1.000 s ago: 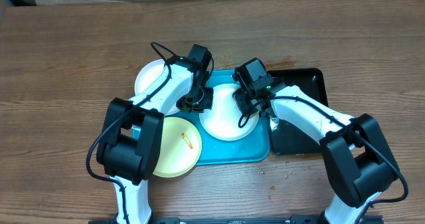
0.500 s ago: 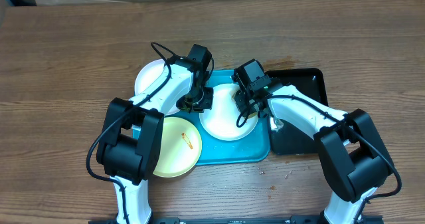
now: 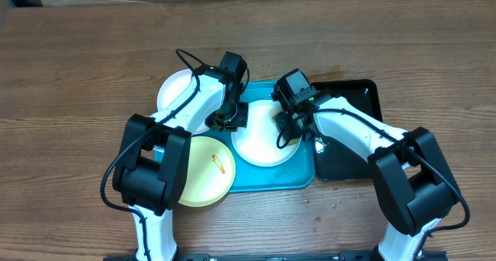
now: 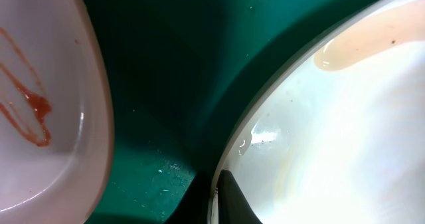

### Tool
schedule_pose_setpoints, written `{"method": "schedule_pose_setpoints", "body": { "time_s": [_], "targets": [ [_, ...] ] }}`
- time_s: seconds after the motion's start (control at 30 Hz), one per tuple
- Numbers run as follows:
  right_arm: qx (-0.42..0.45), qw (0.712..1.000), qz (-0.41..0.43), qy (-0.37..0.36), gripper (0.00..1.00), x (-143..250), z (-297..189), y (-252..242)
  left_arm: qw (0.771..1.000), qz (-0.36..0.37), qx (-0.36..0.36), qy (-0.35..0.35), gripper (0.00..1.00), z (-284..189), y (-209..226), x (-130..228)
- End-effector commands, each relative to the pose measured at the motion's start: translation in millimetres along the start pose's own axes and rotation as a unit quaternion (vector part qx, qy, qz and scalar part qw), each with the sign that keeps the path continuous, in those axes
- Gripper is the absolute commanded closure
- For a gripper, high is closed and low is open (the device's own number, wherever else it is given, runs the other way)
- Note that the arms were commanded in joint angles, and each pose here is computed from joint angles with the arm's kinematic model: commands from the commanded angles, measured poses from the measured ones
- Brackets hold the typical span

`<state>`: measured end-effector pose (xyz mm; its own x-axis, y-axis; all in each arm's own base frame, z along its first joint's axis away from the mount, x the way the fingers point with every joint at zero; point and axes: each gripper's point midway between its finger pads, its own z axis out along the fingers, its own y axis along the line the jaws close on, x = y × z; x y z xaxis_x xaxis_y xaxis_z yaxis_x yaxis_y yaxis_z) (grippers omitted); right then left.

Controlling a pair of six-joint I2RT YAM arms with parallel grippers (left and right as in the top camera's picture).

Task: Clean dirty plates on tray and stack at the side
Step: 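Scrub the held white plate with the sponge in the right gripper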

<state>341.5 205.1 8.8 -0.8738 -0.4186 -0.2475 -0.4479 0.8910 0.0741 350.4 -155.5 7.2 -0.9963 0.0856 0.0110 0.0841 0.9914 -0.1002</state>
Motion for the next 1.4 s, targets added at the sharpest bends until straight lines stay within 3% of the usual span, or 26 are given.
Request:
{"method": "schedule_pose_setpoints", "body": {
  "time_s": [0.0,0.47,0.8,1.07,1.37],
  "targets": [
    [-0.044,0.998,0.005,0.042,0.96,21.9,13.1,14.8,0.999,-0.018,-0.04,0.006,0.96,9.0,15.8,3.5],
    [-0.024,0.987,0.15,0.043,0.96,20.6,13.5,10.1,0.999,-0.019,-0.04,0.006,0.96,9.0,15.7,3.6],
    [-0.014,0.978,0.203,0.049,0.96,29.4,19.1,8.1,0.999,-0.019,-0.04,0.006,0.96,9.0,15.7,3.5],
    [-0.079,0.968,0.232,0.049,0.96,25.7,21.8,30.3,0.999,-0.022,-0.04,0.005,0.96,9.0,15.6,3.5],
    [-0.181,0.947,0.265,-0.011,0.96,-29.0,-5.7,40.5,0.999,-0.022,-0.04,0.006,0.96,9.0,15.7,3.7]
  ]
}}
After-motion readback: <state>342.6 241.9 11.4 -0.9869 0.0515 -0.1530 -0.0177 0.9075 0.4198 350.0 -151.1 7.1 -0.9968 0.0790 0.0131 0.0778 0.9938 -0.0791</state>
